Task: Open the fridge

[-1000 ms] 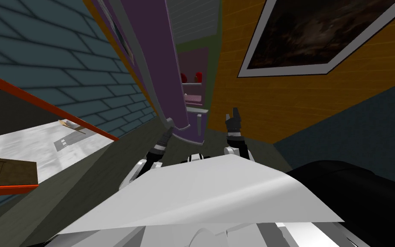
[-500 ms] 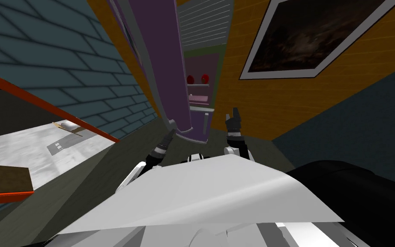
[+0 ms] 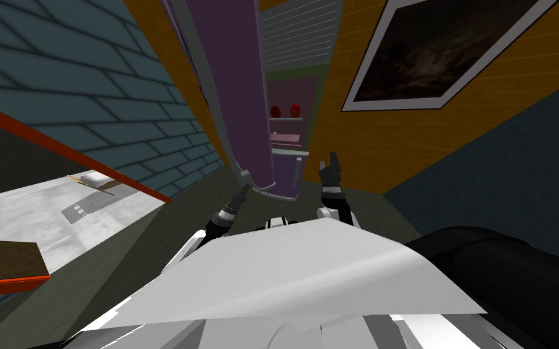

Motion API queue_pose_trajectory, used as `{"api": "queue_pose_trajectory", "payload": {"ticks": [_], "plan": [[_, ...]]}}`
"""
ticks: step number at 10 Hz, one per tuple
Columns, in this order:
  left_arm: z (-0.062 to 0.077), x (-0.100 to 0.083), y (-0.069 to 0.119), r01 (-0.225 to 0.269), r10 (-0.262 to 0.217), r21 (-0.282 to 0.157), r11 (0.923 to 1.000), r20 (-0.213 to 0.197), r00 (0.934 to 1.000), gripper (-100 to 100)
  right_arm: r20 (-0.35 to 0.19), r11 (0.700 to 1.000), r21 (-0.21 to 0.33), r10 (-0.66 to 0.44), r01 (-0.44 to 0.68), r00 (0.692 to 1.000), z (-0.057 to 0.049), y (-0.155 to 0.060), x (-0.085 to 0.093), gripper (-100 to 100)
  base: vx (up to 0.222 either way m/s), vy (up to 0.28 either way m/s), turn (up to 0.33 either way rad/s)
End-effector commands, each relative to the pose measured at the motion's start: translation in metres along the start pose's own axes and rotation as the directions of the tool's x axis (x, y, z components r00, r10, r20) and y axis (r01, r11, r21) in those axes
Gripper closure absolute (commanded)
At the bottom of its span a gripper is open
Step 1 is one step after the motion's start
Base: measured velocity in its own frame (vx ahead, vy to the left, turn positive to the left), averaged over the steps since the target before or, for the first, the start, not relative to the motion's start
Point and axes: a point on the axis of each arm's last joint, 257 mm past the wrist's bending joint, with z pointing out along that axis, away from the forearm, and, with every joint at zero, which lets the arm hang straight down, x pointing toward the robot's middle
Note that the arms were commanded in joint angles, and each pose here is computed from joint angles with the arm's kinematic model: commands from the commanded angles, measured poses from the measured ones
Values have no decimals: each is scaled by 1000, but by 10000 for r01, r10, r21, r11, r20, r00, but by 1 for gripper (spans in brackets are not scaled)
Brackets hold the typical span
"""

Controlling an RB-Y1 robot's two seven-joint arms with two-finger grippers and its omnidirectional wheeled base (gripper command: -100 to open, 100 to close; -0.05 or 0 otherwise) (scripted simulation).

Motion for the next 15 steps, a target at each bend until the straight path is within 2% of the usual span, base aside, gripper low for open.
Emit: {"api": "queue_pose_trajectory", "payload": {"ticks": [1,3,4,5,7,10,12,15], "plan": [[2,-4,-12,-10,12,365,9993,-35,10000,100,0,10000,0,-1,1,10000,0,0,0,0,-18,234,-42],[-3,7,-26,230,-201,698,9973,-414,9989,100,-1,10000,-1,-1,1,10000,0,0,0,0,-72,286,-108],[-3,7,-26,230,-201,698,9973,-414,9989,100,-1,10000,-1,-2,2,10000,0,0,0,0,-57,278,-49],[-7,15,-19,299,-274,466,9985,-546,9981,100,0,10000,1,-2,2,10000,0,0,0,0,-31,121,0],[-11,25,-32,460,-382,852,9953,-915,9951,100,1,10000,-1,1,-1,10000,0,0,0,0,30,234,-111],[-14,29,-39,545,-432,1029,9932,-1095,9931,100,-1,10000,1,-2,2,10000,0,0,0,0,8,273,-56],[-20,37,-52,738,-536,1370,9878,-1457,9879,100,0,10000,1,-1,1,10000,0,0,0,0,26,254,-103],[-23,42,-58,846,-590,1534,9845,-1640,9847,100,0,10000,1,-2,2,10000,0,0,0,0,21,259,-52]]}}
